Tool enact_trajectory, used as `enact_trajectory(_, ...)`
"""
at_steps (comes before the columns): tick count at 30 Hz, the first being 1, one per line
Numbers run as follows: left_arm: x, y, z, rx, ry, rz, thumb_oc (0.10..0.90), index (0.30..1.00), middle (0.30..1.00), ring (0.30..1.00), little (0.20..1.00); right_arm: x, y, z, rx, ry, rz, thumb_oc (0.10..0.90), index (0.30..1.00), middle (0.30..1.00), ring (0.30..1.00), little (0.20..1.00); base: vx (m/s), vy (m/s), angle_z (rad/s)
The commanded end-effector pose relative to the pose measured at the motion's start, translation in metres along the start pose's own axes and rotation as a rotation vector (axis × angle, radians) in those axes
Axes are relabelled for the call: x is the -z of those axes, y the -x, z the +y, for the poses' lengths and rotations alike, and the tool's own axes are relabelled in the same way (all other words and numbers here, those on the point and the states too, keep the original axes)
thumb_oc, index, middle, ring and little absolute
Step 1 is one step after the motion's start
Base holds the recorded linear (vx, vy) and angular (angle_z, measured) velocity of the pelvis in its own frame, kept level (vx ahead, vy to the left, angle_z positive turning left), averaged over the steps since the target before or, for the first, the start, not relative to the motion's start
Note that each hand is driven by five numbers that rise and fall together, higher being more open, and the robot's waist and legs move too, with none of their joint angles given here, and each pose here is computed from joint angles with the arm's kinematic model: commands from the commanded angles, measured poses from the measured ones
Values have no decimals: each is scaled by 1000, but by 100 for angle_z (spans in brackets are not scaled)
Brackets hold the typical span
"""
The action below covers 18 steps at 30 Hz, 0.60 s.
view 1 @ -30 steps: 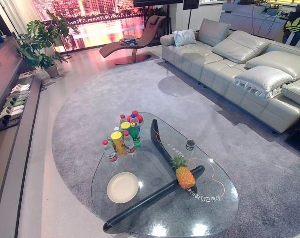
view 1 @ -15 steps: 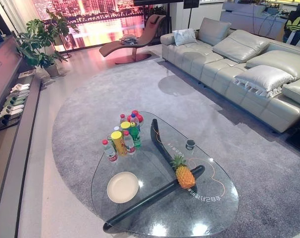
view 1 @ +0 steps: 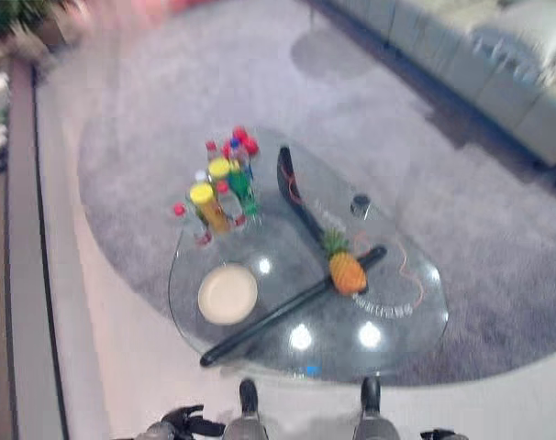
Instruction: Pick up the fruit to the plate
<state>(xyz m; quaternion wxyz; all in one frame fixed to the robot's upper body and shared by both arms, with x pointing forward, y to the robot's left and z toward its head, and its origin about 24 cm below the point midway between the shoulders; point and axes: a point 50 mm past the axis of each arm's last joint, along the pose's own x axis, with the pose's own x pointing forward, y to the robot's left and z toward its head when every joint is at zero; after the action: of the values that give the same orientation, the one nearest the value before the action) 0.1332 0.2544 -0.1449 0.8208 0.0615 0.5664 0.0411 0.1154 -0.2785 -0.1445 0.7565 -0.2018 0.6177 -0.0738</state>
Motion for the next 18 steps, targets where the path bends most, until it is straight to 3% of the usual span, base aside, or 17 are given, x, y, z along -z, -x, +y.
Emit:
enact_trajectory(1, -9, -1, -1, -23, 56, 9, 800, 900, 900, 900, 900, -15, 1, -26, 101, 2, -19, 800, 900, 900, 900, 900, -121, -6, -8)
enact_trajectory(8, -44, -1, 1, -17, 144, -119, 800, 900, 900, 900, 900, -47, 6, -43, 206, -101, -162, 800, 900, 900, 900, 900, -41, -5, -5)
enact_trajectory(11, -79, 4, 5, -20, 296, -267, 800, 900, 900, 900, 900, -82, 17, -65, 330, -263, -327, 800, 900, 900, 900, 900, -76, -21, -1)
enact_trajectory(18, -137, 23, 20, -7, 556, -555, 800, 900, 900, 900, 900, -128, 39, -88, 411, -461, -532, 800, 900, 900, 900, 900, -91, -13, 0)
